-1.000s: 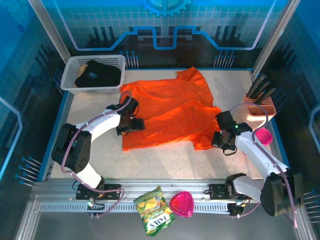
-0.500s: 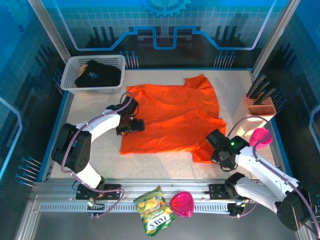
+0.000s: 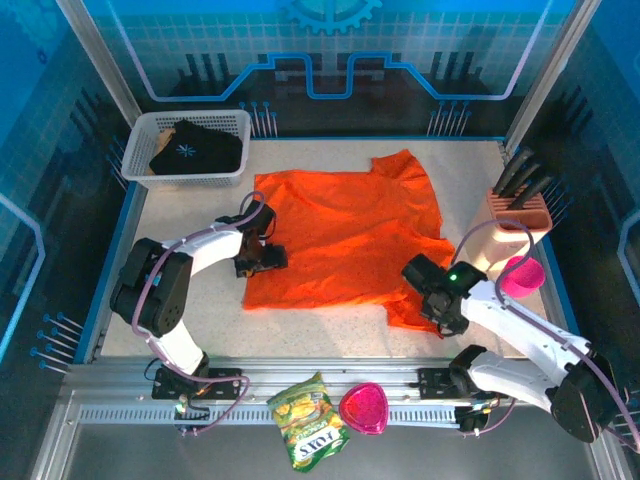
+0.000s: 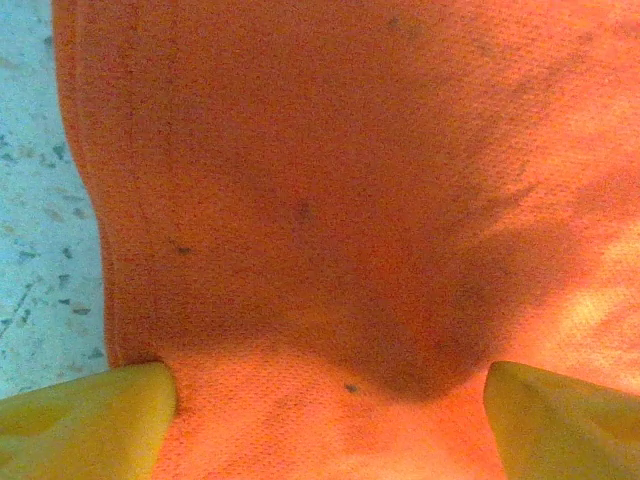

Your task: Fold and stack the t-shirts

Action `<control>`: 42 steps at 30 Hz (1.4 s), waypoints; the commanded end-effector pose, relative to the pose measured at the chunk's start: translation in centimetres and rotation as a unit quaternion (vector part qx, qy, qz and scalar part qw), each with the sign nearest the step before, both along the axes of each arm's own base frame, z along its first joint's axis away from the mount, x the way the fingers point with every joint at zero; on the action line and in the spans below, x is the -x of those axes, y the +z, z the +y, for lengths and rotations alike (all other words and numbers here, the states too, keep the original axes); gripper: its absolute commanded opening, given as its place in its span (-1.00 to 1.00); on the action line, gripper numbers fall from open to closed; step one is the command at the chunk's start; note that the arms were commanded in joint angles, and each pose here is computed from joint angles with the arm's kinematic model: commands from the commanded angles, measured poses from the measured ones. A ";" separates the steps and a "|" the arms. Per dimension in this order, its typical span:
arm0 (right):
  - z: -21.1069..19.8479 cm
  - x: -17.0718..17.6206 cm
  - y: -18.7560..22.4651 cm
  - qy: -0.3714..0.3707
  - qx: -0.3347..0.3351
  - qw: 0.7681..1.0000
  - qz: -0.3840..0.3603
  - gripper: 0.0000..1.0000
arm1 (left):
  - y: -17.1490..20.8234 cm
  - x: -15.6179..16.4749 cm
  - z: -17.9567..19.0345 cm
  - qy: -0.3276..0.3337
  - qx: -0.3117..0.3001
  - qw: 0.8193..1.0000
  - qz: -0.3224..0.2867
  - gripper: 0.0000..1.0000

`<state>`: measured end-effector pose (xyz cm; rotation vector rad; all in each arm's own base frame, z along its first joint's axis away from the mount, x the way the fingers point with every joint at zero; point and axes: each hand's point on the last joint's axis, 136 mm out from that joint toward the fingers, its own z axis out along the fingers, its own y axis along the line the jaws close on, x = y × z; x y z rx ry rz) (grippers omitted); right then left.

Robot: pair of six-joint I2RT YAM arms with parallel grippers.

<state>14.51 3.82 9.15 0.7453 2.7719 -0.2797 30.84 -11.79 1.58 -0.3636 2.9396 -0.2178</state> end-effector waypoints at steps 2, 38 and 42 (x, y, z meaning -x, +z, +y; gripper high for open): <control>0.4 -4.0 3.4 0.069 0.023 0.996 -0.048 -0.02 | -2.9 1.4 -0.7 0.006 0.017 0.999 0.050 0.46; -1.5 -9.4 -7.7 -0.030 -0.066 0.997 -0.006 -0.38 | 12.4 -10.1 2.8 0.038 -0.026 0.992 -0.121 0.80; -1.4 -9.8 -7.2 -0.022 -0.065 0.998 -0.004 -0.40 | 10.9 -15.2 2.7 0.026 -0.013 0.993 -0.118 0.42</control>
